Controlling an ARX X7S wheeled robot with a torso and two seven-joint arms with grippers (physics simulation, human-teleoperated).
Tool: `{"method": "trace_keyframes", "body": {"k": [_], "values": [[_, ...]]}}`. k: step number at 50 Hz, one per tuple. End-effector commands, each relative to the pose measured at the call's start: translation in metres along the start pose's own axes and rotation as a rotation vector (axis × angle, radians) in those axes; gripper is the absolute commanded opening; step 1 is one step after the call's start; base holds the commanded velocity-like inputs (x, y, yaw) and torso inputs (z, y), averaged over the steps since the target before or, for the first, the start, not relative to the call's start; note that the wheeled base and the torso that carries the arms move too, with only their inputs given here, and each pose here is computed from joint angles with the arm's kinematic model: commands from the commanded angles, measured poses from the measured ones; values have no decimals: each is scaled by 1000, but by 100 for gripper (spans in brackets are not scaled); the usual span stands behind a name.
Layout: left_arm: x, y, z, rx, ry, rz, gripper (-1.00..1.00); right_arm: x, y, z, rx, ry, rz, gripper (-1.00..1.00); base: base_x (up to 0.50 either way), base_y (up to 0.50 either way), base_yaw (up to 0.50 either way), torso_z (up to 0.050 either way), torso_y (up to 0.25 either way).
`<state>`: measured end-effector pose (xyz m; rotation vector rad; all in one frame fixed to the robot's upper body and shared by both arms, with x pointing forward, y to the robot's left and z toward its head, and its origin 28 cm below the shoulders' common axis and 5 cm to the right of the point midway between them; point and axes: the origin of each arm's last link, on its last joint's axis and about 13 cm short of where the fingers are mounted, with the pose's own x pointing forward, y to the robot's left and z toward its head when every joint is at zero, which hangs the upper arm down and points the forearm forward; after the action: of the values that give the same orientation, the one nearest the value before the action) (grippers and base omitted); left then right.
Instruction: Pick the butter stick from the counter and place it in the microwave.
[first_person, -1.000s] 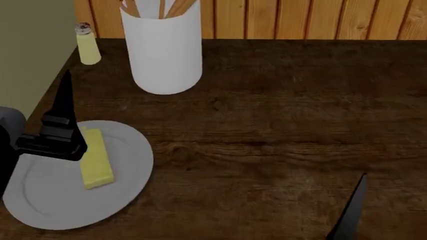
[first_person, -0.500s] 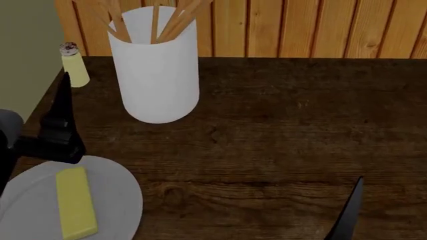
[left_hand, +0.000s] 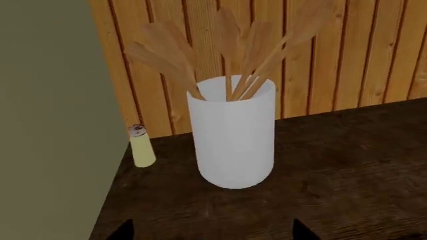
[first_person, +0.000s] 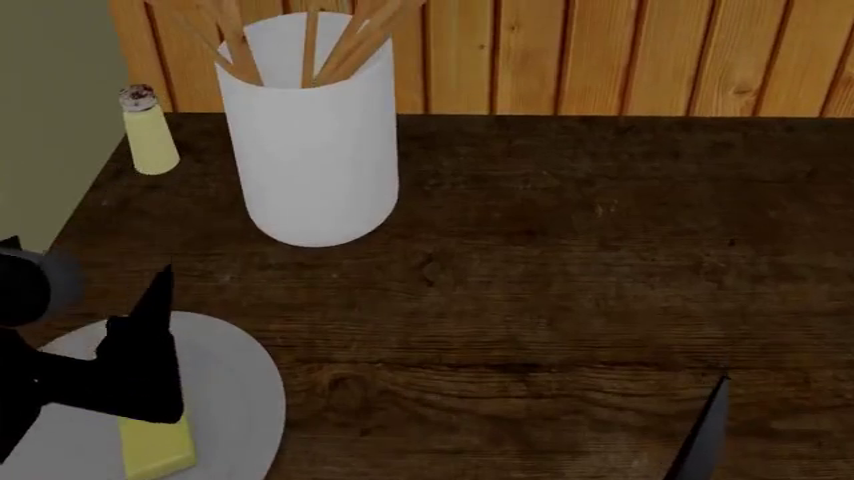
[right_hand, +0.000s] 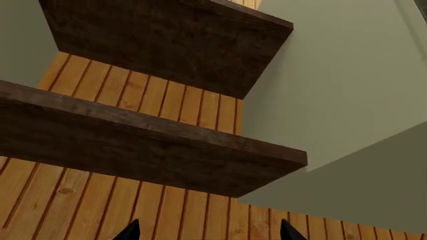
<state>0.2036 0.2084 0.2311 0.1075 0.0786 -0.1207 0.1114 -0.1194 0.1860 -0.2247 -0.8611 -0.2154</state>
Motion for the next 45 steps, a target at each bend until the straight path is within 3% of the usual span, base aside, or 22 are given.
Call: {"method": "trace_keyframes", "body": {"k": [1,11,24,45], "values": [[-29,-1,10,-12,193,-7,100,-5,-4,2,-19,4,2,100,0,0,0,0,0],[-30,1,11,-83,319,18,100,-5,-3,2,-12,2,11,100,0,0,0,0,0],[-16,1,0,-147,397,27,100,-4,-2,2,-12,4,21,100,0,0,0,0,0],[0,-6,-18,-147,445,-40,100,-4,-1,1,-18,15,21,100,0,0,0,0,0]]}}
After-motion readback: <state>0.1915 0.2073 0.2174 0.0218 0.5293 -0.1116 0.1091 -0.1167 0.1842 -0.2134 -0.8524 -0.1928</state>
